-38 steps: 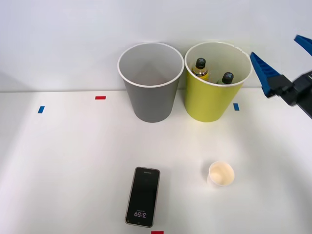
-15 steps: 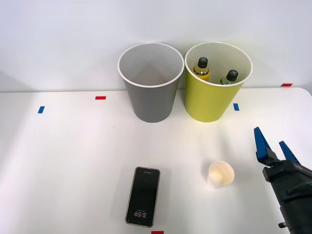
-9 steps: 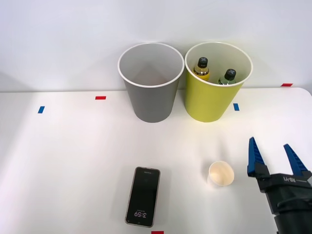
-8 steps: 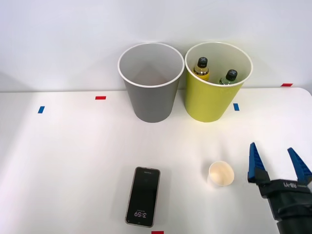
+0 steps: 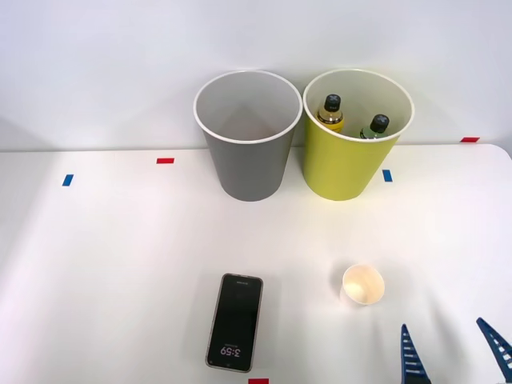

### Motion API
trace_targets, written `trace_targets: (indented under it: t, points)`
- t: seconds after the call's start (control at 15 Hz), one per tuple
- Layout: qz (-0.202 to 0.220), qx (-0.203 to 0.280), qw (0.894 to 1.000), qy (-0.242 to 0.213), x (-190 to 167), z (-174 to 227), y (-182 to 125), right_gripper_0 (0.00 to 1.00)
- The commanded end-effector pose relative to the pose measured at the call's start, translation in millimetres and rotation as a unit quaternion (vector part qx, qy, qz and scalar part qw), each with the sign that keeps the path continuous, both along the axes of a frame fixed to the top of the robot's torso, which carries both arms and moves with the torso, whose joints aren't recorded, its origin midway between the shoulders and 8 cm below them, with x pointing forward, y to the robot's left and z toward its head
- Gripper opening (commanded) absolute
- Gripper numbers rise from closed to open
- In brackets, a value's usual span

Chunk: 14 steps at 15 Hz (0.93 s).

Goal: Put cans in the gray bin, plastic bottles in the light green bin

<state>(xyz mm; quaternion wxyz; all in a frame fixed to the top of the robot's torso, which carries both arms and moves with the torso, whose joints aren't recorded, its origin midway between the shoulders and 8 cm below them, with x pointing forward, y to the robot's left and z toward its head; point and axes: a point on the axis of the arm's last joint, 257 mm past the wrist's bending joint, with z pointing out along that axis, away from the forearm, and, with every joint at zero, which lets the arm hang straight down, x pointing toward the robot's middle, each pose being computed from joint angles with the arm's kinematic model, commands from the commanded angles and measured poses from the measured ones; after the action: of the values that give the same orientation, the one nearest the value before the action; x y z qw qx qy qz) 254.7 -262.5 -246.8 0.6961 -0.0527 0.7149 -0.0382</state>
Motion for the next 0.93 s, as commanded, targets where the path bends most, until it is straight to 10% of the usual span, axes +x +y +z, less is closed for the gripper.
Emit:
trace_targets:
  t: [0.07,0.93]
  points:
    - [0.023,0.004,0.999,0.028,-18,-15,19,1.0]
    - [0.039,0.031,0.997,0.057,-40,-50,46,1.0]
